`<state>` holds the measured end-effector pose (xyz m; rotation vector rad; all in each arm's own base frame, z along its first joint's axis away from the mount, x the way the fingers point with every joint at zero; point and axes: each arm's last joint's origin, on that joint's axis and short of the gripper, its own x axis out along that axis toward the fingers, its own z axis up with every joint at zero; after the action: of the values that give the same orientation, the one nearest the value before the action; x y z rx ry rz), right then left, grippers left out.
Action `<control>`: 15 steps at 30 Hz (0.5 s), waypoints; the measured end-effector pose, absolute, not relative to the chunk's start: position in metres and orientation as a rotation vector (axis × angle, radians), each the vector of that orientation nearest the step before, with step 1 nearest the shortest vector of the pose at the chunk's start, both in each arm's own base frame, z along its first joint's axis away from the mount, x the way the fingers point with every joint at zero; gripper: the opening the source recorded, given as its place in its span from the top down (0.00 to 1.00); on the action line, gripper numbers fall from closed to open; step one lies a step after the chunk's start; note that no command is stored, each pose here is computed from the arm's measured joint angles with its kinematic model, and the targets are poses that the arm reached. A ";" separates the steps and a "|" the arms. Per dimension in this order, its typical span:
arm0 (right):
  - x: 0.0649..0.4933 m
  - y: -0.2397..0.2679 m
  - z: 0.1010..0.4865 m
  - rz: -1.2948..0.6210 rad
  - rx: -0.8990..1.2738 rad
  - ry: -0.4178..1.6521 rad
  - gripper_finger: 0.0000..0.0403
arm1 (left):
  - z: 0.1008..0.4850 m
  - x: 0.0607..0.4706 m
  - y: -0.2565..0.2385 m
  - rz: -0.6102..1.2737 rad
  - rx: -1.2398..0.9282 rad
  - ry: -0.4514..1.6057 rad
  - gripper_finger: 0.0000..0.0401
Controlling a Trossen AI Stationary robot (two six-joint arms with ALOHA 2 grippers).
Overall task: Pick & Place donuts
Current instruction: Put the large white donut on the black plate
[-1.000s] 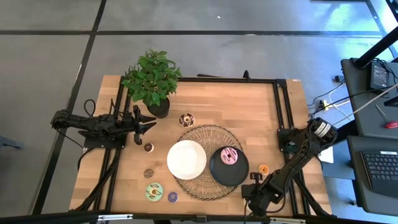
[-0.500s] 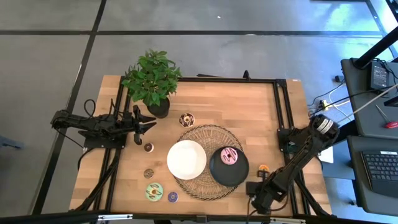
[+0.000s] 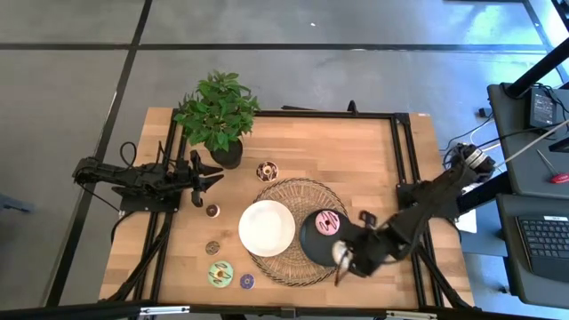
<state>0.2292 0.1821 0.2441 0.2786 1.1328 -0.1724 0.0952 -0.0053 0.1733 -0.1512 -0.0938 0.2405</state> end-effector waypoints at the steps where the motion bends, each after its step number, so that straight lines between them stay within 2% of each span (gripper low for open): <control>1: 0.236 0.178 0.241 -0.164 0.270 1.126 0.99 | 0.173 0.095 -0.005 0.240 -0.161 -0.095 0.76; 8: 0.264 0.158 0.211 -0.197 0.174 1.197 0.99 | 0.173 0.095 -0.005 0.236 -0.193 -0.091 0.76; 15: 0.280 0.160 0.192 -0.112 0.211 1.246 0.99 | 0.172 0.095 -0.006 0.222 -0.193 -0.089 0.76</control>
<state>0.2800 0.1600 0.1922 0.2110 1.2458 -0.1123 0.0954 -0.0058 0.1724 -0.1933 -0.0892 0.2215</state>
